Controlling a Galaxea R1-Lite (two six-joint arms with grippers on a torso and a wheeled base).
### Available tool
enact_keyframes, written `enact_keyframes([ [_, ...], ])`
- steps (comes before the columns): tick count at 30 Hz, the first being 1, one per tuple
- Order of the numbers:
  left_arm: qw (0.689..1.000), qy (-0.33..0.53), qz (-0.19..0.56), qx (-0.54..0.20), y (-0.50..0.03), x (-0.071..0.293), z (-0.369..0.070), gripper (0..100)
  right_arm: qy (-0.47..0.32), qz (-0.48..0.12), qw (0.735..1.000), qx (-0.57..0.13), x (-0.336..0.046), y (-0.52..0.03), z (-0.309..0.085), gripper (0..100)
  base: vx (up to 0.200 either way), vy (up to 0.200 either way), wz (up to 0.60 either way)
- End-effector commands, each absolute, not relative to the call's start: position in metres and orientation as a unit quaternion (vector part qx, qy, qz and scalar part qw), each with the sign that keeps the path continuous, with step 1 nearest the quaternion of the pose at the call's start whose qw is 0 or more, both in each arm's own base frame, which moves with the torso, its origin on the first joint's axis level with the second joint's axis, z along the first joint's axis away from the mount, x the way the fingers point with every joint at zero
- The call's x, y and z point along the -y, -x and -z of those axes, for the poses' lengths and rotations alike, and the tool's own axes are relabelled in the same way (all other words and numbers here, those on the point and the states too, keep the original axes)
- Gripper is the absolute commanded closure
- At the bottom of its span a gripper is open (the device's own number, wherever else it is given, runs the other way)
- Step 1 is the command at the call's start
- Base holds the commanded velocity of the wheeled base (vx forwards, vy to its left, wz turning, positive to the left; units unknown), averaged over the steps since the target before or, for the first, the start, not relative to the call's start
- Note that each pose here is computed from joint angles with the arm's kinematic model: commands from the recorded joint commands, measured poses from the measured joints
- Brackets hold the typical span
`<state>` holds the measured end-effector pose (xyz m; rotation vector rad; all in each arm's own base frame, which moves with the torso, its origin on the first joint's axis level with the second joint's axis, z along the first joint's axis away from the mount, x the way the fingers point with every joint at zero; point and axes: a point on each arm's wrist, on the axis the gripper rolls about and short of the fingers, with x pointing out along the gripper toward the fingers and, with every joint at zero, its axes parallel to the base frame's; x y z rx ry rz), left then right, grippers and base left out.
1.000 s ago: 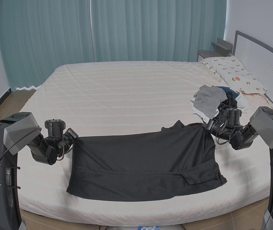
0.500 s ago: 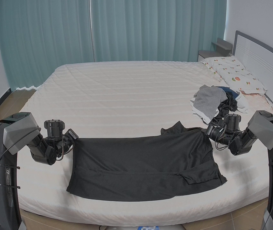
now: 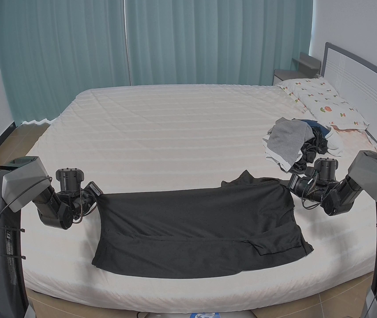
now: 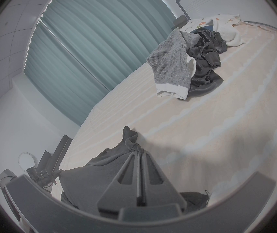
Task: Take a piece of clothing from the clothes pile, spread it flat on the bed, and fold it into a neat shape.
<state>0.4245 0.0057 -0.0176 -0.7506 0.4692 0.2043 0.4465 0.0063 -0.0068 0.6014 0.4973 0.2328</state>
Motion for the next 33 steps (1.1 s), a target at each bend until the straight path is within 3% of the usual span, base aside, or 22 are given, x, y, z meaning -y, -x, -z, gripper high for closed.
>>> enact_keyframes([
  [1,0.904,0.342,-0.097,-0.238,-0.418,-0.006,0.022,100,-0.293,-0.114,0.917,-0.244,-0.005,-0.443,0.002,100,0.000,0.000,0.00],
  [14,0.923,0.322,-0.064,-0.203,-0.436,0.007,0.012,100,-0.293,-0.109,0.917,-0.249,-0.006,-0.450,0.016,100,0.000,0.000,0.00],
  [33,0.922,0.306,-0.067,-0.229,-0.432,0.010,0.034,100,-0.297,-0.104,0.910,-0.269,-0.002,-0.442,0.014,100,0.000,0.000,0.00],
])
